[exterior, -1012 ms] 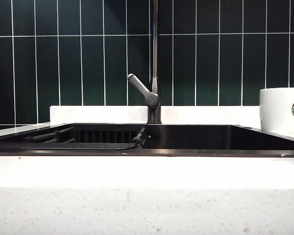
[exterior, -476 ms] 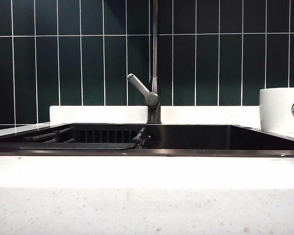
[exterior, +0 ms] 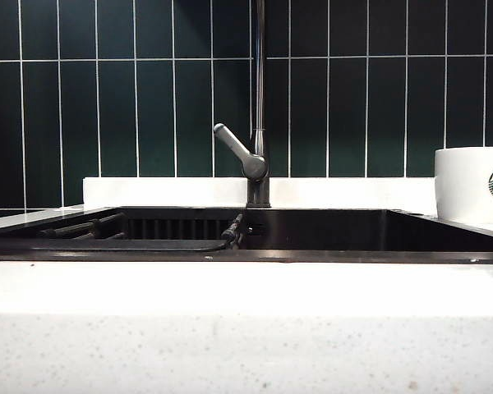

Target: Pick up the mug next to the sink, go to the faucet to get some water, pour the water into the sink, and finally put the mug back to its place.

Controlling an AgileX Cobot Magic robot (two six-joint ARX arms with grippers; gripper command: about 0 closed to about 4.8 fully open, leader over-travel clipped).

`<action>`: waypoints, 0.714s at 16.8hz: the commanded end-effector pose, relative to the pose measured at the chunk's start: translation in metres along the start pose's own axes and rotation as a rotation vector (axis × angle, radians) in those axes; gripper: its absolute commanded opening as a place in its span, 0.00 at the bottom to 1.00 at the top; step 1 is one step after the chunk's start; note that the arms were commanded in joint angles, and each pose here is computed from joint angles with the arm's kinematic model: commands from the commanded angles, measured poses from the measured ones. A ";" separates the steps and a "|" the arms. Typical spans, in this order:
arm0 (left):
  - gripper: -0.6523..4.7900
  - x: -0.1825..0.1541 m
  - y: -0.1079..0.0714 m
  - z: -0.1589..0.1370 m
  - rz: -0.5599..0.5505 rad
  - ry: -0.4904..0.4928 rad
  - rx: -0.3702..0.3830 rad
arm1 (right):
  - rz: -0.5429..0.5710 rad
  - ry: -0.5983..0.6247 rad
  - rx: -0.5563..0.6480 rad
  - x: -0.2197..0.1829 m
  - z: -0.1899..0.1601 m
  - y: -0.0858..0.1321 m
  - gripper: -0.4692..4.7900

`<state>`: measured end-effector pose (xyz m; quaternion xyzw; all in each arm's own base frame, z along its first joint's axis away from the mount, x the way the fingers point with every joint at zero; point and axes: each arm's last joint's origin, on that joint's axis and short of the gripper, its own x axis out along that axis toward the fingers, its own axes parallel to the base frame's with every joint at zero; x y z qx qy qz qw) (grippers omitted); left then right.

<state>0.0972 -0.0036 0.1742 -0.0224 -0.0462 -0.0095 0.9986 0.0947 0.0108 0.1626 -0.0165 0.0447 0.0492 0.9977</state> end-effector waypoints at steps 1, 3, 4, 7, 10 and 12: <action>0.11 0.000 0.000 0.001 -0.004 -0.012 0.001 | -0.018 -0.015 -0.001 0.000 0.002 -0.002 0.08; 0.11 0.000 0.000 0.001 -0.004 -0.012 0.001 | -0.023 -0.014 0.000 0.000 0.002 -0.002 0.08; 0.11 0.000 0.000 0.001 -0.004 -0.012 0.001 | -0.023 -0.015 0.000 0.000 0.002 -0.002 0.08; 0.11 0.000 0.000 0.001 -0.004 -0.012 0.001 | -0.023 -0.014 0.000 0.000 0.002 -0.002 0.08; 0.11 0.000 0.000 0.001 -0.004 -0.012 0.001 | -0.022 -0.014 0.000 0.000 0.002 -0.002 0.08; 0.11 0.000 0.000 0.001 -0.004 -0.012 0.001 | -0.023 -0.015 0.000 0.000 0.002 -0.002 0.08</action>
